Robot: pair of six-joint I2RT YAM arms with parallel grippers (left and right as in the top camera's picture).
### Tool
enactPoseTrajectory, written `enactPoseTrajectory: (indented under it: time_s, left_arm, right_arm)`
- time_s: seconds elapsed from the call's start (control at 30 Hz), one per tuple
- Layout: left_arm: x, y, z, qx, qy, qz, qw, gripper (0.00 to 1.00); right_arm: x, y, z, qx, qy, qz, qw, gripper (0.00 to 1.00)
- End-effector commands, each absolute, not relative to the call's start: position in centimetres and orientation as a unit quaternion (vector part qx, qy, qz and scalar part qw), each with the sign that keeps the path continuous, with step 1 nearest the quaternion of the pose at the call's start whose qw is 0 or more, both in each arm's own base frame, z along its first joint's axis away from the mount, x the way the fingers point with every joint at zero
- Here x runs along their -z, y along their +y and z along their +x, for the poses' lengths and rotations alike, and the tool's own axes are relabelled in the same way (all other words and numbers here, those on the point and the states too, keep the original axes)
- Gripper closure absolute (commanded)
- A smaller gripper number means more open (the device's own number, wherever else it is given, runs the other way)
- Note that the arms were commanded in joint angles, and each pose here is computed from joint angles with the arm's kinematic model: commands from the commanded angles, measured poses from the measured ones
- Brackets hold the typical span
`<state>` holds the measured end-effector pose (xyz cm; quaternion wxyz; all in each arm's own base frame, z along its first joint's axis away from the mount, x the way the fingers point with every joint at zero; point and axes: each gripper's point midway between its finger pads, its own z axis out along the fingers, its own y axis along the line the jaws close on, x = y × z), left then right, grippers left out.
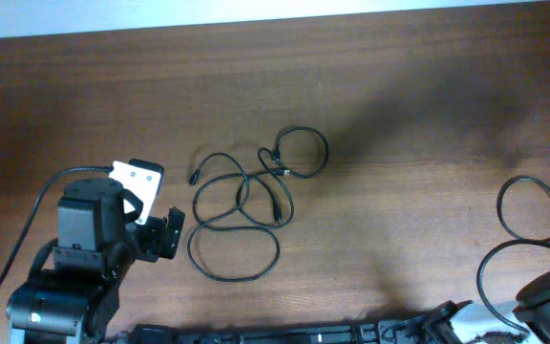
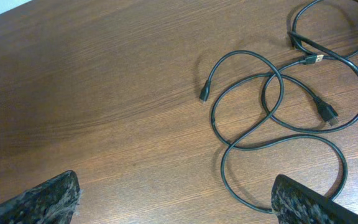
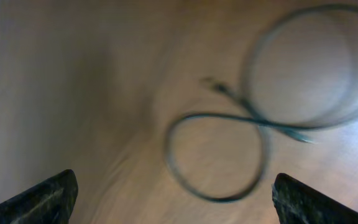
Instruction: Untangle cables
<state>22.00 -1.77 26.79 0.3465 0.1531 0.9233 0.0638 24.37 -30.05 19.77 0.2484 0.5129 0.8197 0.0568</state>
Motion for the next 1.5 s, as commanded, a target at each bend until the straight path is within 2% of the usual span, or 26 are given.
enactPoseTrajectory:
  time_s: [0.0, 0.17, 0.27, 0.5, 0.67, 0.83, 0.97, 1.13, 1.17, 1.27, 1.33, 1.47]
  left_arm:
    - [-27.4, -1.6, 22.1, -0.068, 0.919, 0.156, 0.355, 0.01]
    - [-27.4, -1.6, 22.1, -0.068, 0.919, 0.156, 0.355, 0.01]
    - [-27.4, -1.6, 22.1, -0.068, 0.919, 0.156, 0.355, 0.01]
    - [-27.4, -1.6, 22.1, -0.068, 0.919, 0.156, 0.355, 0.01]
    - [-27.4, -1.6, 22.1, -0.068, 0.919, 0.156, 0.355, 0.01]
    - [-27.4, -1.6, 22.1, -0.068, 0.919, 0.156, 0.355, 0.01]
    - [-27.4, -1.6, 22.1, -0.068, 0.919, 0.156, 0.355, 0.01]
    - [-27.4, -1.6, 22.1, -0.068, 0.919, 0.156, 0.355, 0.01]
    - [-27.4, -1.6, 22.1, -0.068, 0.919, 0.156, 0.355, 0.01]
    - [-27.4, -1.6, 22.1, -0.068, 0.919, 0.156, 0.355, 0.01]
    - [-27.4, -1.6, 22.1, -0.068, 0.919, 0.156, 0.355, 0.01]
    - [-27.4, -1.6, 22.1, -0.068, 0.919, 0.156, 0.355, 0.01]
  right_arm:
    - [-21.1, -24.5, 29.6, -0.139, 0.872, 0.375, 0.283, 0.01]
    - [-21.0, -11.9, 36.5, -0.189, 0.927, 0.206, 0.250, 0.01]
    - [-20.6, -4.3, 38.1, -0.215, 0.944, 0.112, 0.225, 0.01]
    - [-15.7, 10.3, 37.6, -0.219, 0.966, -0.064, 0.121, 0.02]
    - [-8.9, 20.2, 33.5, -0.220, 0.959, -0.177, -0.001, 0.01]
    - [-8.7, 25.3, 30.4, -0.221, 0.942, -0.252, -0.010, 0.01]
    - [-8.8, 28.7, 30.1, -0.231, 0.926, -0.297, 0.023, 0.01]
    - [-6.3, 29.1, 29.9, -0.226, 0.928, -0.297, -0.001, 0.01]
    - [-5.8, 29.1, 29.9, -0.225, 0.932, -0.284, -0.009, 0.08]
    - [-5.7, 29.2, 30.0, -0.225, 0.932, -0.284, -0.007, 0.57]
    - [-5.7, 29.2, 30.0, -0.226, 0.932, -0.284, -0.007, 0.96]
    - [-7.7, 28.0, 29.9, -0.246, 0.934, -0.259, -0.035, 0.96]
